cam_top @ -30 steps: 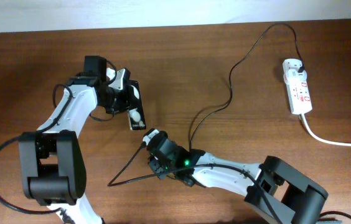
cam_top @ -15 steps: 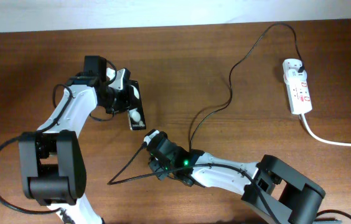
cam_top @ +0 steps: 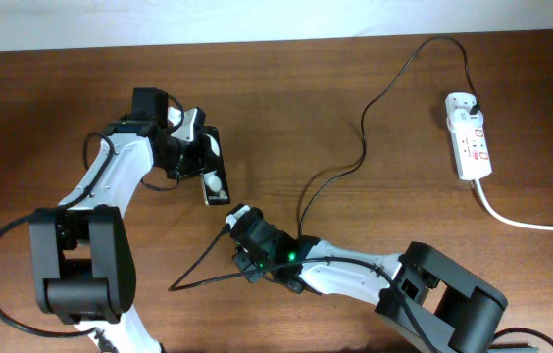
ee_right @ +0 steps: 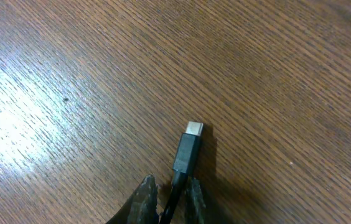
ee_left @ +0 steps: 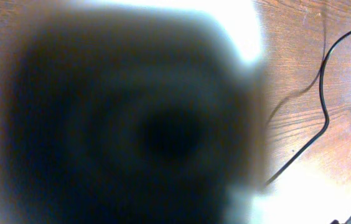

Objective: Plug charger to phone and switch on socket
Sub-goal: 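Lift the cable end with the right gripper toward the phone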

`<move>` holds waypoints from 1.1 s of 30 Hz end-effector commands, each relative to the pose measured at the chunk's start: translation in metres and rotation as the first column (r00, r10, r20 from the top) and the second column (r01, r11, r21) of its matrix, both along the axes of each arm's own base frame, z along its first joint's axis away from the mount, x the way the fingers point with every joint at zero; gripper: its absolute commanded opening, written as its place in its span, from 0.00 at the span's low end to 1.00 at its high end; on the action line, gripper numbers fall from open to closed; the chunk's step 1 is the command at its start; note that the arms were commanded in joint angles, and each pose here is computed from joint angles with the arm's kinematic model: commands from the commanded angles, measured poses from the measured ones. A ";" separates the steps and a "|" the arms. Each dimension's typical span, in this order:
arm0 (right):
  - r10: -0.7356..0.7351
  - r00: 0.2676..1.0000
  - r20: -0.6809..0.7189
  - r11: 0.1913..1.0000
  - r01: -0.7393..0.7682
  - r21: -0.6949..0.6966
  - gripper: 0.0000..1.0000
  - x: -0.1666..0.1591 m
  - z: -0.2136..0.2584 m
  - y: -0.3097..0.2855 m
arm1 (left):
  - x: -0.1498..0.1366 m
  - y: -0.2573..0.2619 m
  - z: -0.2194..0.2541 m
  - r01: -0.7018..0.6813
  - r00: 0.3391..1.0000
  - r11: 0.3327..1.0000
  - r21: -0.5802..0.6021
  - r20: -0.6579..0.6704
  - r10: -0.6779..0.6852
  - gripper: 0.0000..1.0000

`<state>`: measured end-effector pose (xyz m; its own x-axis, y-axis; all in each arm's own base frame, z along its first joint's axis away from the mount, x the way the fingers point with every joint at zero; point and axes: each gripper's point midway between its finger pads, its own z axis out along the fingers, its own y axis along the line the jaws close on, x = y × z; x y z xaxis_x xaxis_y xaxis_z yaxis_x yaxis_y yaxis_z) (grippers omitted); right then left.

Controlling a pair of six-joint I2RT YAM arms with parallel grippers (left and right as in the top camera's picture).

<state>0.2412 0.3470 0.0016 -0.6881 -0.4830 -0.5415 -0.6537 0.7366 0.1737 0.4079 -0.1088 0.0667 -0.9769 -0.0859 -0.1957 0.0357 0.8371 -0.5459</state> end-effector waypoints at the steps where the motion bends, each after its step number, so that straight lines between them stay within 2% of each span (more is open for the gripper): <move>1: -0.002 1.000 -0.026 1.000 0.002 -0.029 0.15 -0.005 -0.013 -0.004 | 0.001 -0.002 0.013 0.000 1.000 1.000 -0.011 0.030 0.001 0.00; 2: -0.003 1.000 -0.026 1.000 0.002 -0.030 0.06 -0.005 -0.013 -0.004 | 0.001 -0.002 0.013 0.000 1.000 1.000 -0.011 0.030 0.001 0.00; 3: -0.003 1.000 -0.026 1.000 0.002 -0.030 0.04 -0.005 -0.013 -0.004 | 0.001 -0.002 0.013 0.000 1.000 1.000 -0.011 0.030 0.001 0.00; 6: -0.003 1.000 -0.015 1.000 0.003 -0.015 0.04 -0.003 -0.006 -0.002 | 0.001 -0.002 0.014 0.000 1.000 1.000 -0.011 0.031 0.000 0.00; 10: -0.005 1.000 0.019 0.999 0.004 0.034 0.04 -0.001 0.027 0.000 | 0.002 0.000 0.015 -0.005 1.000 1.000 -0.025 0.030 0.006 0.00; 17: -0.007 0.999 -0.032 0.999 0.006 -0.045 0.06 -0.010 0.005 -0.014 | 0.002 0.002 0.015 -0.011 1.000 1.000 -0.025 0.027 0.011 0.00; 18: -0.007 0.999 -0.038 0.999 0.005 -0.054 0.08 -0.010 -0.002 -0.014 | 0.002 0.002 0.015 -0.011 1.000 1.000 -0.025 0.028 0.011 0.00; 19: -0.007 0.999 -0.040 0.998 0.005 -0.056 0.20 -0.010 -0.006 -0.013 | 0.002 0.002 0.015 -0.011 1.000 1.000 -0.025 0.027 0.011 0.00; 20: -0.007 0.999 -0.037 0.999 0.005 -0.054 0.26 -0.009 -0.006 -0.012 | 0.002 0.002 0.015 -0.011 1.000 1.000 -0.025 0.027 0.011 0.00; 25: 0.009 1.000 0.002 0.998 -0.009 -0.066 0.30 -0.003 -0.007 -0.012 | 0.002 0.002 0.015 -0.011 1.000 1.000 -0.025 0.028 0.011 0.00; 27: 0.010 1.000 -0.007 0.997 -0.010 -0.080 0.25 -0.005 -0.012 -0.014 | 0.002 0.002 0.015 -0.011 1.000 1.000 -0.025 0.028 0.011 0.00; 28: 0.009 1.000 -0.012 0.996 -0.010 -0.087 0.13 -0.005 -0.016 -0.014 | 0.002 0.002 0.015 -0.011 1.000 1.000 -0.025 0.027 0.011 0.00; 31: 0.010 1.000 -0.017 0.996 -0.011 -0.092 0.06 -0.006 -0.019 -0.015 | 0.002 0.002 0.015 -0.011 1.000 1.000 -0.025 0.028 0.011 0.00; 33: 0.015 1.000 -0.023 0.996 -0.017 -0.083 0.04 -0.007 -0.017 -0.013 | 0.002 0.002 0.015 -0.011 1.000 1.000 -0.025 0.027 0.011 0.00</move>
